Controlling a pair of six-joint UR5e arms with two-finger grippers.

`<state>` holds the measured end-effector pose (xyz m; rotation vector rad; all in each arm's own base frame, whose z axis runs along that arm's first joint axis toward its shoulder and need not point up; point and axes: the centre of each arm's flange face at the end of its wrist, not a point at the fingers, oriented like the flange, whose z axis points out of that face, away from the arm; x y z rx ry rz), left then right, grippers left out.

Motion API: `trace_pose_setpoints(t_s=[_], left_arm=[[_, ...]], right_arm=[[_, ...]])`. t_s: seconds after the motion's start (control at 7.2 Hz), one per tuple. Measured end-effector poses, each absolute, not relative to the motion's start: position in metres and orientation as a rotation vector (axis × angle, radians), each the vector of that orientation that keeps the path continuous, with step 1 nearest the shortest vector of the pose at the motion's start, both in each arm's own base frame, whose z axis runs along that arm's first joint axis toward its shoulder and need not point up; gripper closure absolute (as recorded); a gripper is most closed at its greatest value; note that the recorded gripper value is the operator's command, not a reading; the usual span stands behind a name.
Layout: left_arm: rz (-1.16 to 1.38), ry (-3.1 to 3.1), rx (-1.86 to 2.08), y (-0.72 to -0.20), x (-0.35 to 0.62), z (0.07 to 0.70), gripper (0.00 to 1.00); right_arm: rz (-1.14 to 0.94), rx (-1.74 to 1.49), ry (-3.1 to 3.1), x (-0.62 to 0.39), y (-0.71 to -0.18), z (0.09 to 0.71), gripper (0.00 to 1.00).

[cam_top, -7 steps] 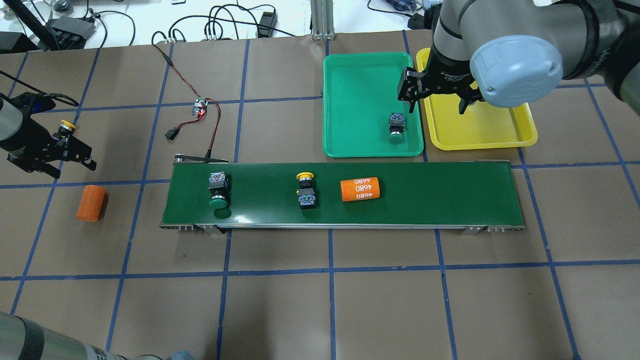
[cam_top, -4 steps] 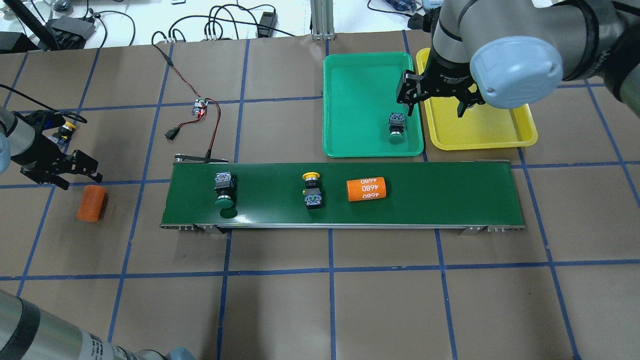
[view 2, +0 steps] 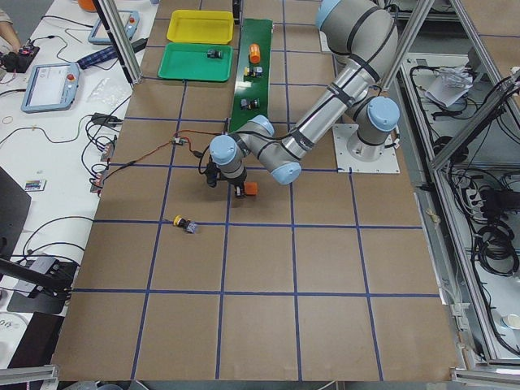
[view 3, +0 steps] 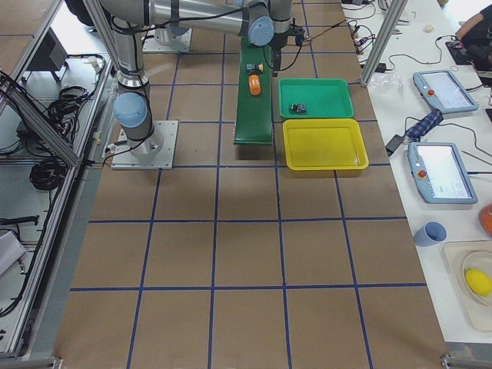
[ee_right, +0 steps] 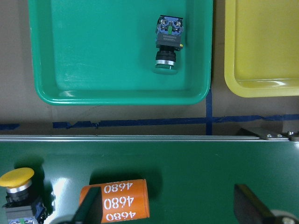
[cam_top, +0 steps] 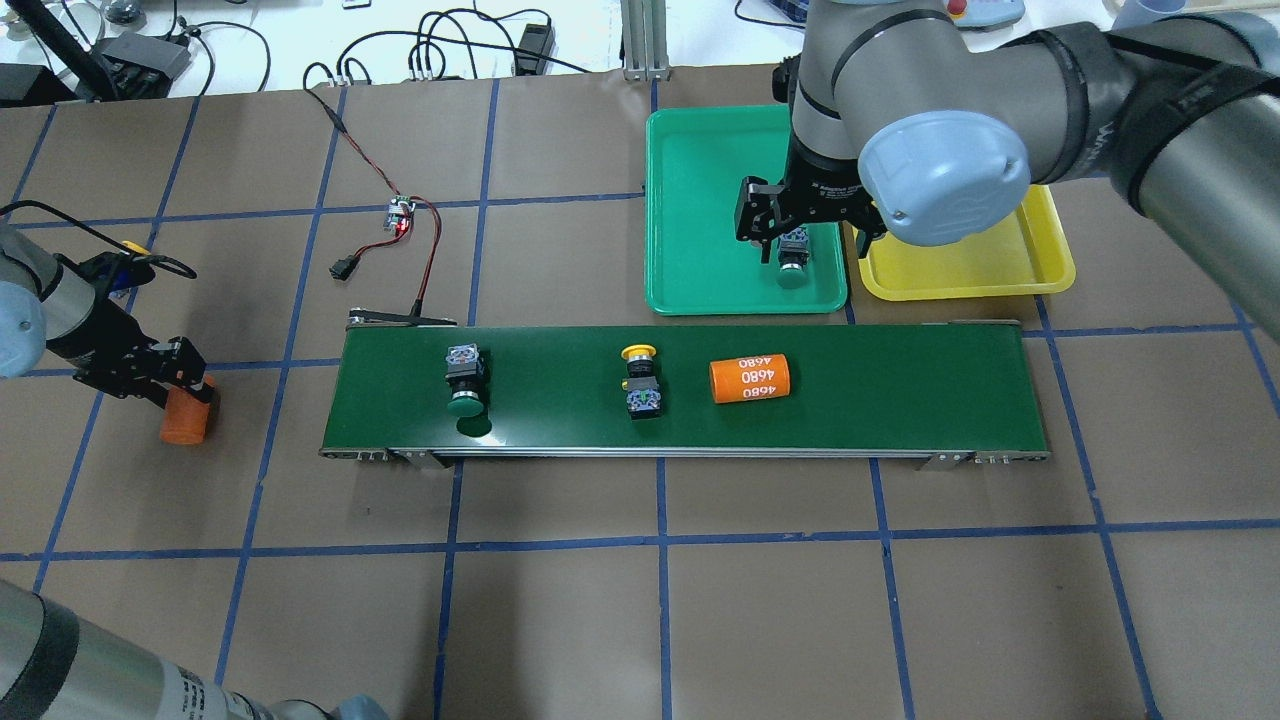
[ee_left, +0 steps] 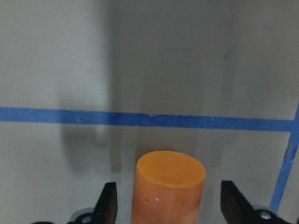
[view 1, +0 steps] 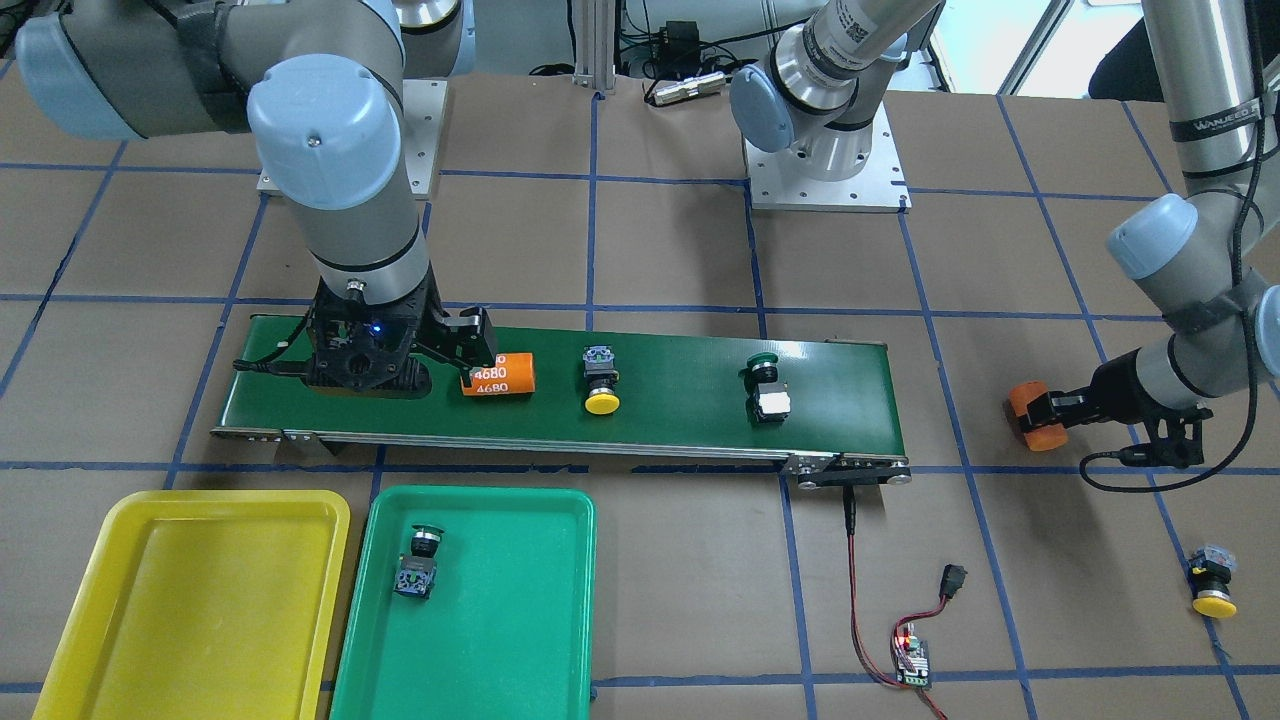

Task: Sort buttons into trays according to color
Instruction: 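Place the orange cylinder on the belt while the right gripper lowers toward the yellow button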

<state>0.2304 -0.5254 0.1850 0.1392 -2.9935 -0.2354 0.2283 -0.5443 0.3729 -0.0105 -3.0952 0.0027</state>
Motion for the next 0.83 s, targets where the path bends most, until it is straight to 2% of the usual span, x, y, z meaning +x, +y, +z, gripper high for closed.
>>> trace_pose_setpoints(t_s=[0.28,0.42,0.83], left_arm=[[-0.215,-3.002,0.093,-0.525,0.22,0.219,1.0],[-0.2,-3.004,-0.075,-0.528,0.199,0.246,1.0],[-0.138,-2.933,-0.894,-0.538,0.052,0.309,1.0]], right_arm=[[-0.001,0.001,-3.093,0.234,-0.545,0.368,0.0],[0.006,0.004,-3.094,0.234,-0.546,0.368,0.0],[0.007,0.009,-3.09,0.235,-0.546,0.366,0.0]])
